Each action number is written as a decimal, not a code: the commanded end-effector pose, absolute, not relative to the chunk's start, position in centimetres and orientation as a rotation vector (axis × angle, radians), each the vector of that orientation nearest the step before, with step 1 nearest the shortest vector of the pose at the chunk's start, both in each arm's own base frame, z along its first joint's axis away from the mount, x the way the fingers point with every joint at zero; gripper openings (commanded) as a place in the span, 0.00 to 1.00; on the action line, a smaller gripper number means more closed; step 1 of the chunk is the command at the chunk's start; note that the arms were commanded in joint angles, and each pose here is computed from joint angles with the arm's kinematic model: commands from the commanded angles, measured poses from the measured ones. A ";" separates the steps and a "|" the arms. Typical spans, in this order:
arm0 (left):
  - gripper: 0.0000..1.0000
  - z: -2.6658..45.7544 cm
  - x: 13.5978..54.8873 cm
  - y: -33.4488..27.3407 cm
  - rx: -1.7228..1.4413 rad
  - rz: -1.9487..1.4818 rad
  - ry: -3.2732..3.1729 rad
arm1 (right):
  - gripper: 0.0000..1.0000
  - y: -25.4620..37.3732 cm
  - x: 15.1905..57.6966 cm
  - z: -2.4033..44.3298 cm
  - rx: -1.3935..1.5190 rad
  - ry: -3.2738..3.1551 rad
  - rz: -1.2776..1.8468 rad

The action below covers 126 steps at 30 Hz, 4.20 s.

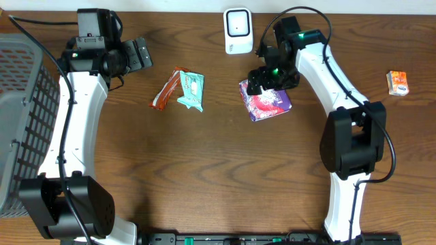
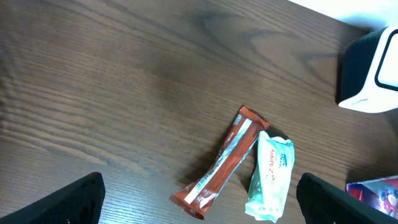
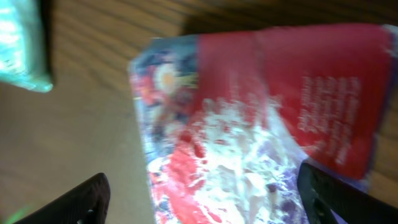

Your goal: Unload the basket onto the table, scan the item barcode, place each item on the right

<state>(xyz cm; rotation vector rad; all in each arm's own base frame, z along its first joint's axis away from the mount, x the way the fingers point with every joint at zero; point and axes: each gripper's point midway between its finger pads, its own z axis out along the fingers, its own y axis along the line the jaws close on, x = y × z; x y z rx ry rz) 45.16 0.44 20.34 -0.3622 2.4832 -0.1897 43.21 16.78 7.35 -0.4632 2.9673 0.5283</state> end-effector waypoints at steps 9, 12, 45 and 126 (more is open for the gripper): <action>0.98 19.8 45.2 0.7 -0.363 -0.175 2.494 | 0.82 17.1 44.0 13.3 -0.481 2.822 0.271; 0.98 19.8 45.2 0.7 -0.363 -0.175 2.494 | 0.82 17.9 43.8 13.5 -0.523 2.795 0.149; 0.98 19.8 45.2 0.7 -0.363 -0.175 2.494 | 0.01 22.8 44.2 9.1 -0.316 2.833 0.115; 0.98 19.8 45.2 0.7 -0.363 -0.175 2.494 | 0.01 -1.9 43.9 9.2 0.446 2.971 -0.286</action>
